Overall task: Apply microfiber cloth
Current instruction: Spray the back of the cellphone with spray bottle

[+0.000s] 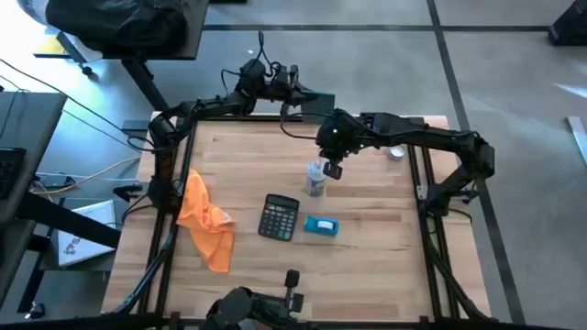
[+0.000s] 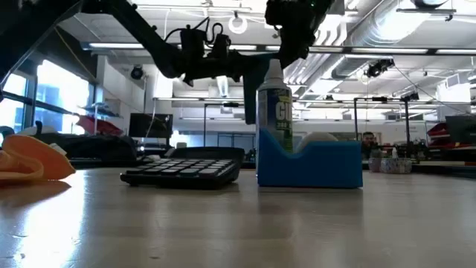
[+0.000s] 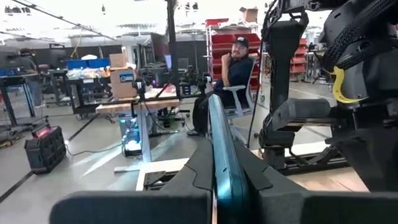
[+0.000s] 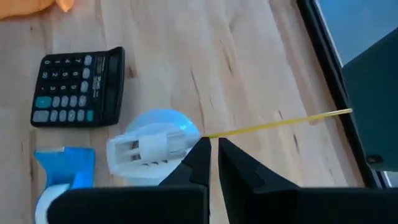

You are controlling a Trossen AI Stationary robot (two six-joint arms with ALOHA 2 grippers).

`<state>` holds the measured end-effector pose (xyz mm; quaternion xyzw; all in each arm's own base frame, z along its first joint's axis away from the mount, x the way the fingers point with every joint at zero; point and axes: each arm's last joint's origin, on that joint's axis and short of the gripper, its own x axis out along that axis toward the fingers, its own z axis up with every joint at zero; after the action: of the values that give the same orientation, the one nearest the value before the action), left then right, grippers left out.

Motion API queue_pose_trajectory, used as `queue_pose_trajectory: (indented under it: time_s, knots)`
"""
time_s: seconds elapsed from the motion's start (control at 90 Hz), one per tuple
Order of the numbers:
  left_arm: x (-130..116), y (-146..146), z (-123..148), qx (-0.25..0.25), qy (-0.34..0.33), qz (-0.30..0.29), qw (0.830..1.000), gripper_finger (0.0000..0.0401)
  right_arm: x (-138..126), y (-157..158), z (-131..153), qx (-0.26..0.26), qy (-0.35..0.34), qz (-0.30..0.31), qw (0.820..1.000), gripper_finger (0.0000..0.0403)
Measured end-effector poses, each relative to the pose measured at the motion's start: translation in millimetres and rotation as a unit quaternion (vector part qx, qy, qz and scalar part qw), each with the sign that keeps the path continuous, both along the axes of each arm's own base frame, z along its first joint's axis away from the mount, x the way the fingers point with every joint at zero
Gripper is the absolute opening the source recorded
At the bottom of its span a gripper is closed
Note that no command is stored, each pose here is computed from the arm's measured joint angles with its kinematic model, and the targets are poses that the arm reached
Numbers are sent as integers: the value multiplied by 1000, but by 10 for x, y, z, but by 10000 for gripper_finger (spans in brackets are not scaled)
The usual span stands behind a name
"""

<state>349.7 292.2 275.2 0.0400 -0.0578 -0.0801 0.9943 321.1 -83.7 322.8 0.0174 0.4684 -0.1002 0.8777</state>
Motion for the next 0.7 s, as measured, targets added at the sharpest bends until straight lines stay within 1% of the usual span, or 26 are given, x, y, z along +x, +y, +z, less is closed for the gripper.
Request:
queue_pose_trajectory:
  time_s: [0.156, 0.322, 0.478, 0.633, 0.7]
  knots:
    - [0, 0, 0, 0, 0, 0, 1000, 0, 8, -5, 81, -12, -12, 10, 1000, 0]
    - [0, 0, 0, 1, 0, 0, 1000, 0, -7, -38, 79, 12, -16, 20, 1000, 0]
    - [-2, -1, 1, 2, 0, -4, 1000, 0, -1, -74, 89, -1, -22, 31, 999, 0]
    - [-1, -3, 1, 2, 0, -5, 1000, 0, 17, -117, 39, 16, -18, 43, 999, 0]
    - [-2, -2, 1, 2, 0, -5, 1000, 0, 39, -133, 8, 14, -14, 47, 999, 0]
